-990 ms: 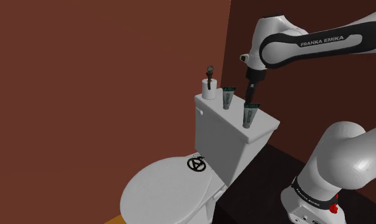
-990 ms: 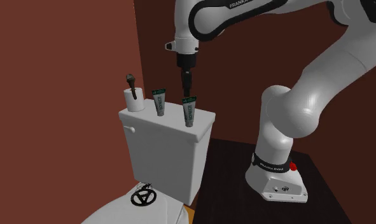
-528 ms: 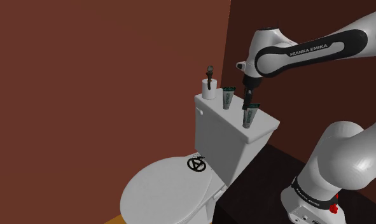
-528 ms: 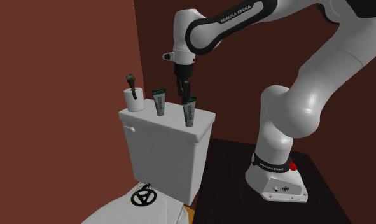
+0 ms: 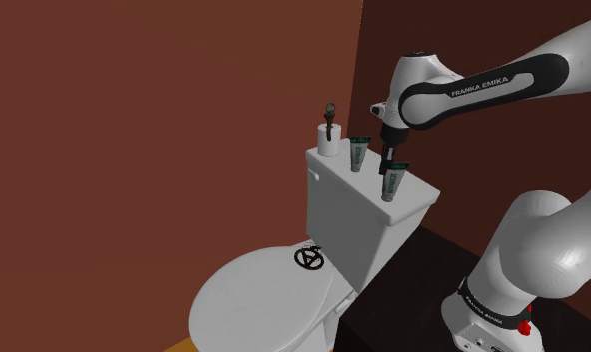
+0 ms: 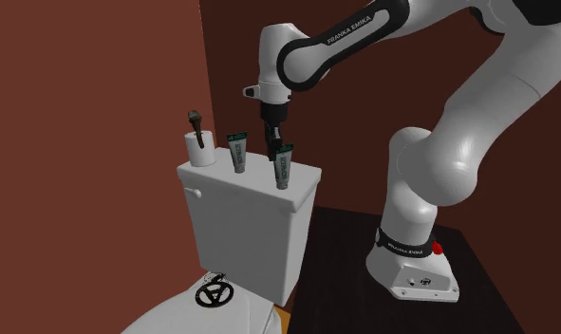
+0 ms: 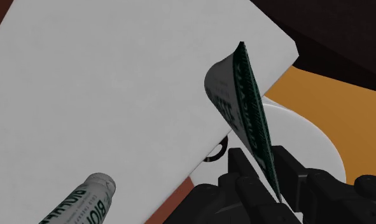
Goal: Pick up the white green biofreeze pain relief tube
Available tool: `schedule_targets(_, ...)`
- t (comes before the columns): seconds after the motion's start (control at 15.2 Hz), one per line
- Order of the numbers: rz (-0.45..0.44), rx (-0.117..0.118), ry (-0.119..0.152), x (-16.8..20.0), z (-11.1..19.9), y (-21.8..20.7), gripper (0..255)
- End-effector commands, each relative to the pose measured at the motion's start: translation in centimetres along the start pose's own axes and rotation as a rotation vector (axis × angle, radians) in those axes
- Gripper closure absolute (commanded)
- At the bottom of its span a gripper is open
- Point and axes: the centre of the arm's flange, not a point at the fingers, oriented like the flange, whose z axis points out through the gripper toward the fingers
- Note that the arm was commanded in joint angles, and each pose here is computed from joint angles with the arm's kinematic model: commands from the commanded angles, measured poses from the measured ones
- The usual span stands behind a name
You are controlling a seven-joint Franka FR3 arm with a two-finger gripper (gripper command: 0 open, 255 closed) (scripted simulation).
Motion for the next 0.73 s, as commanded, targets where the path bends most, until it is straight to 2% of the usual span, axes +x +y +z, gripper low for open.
schedule_targets(0.0,0.000,0.001,-0.001,0.0,0.1,0.0,255)
schedule_targets(0.33,0.000,0.001,-0.001,0.0,0.0,0.0,255)
schedule_targets(0.66,0.000,0.001,-0.001,0.1,-2.6,0.2,255)
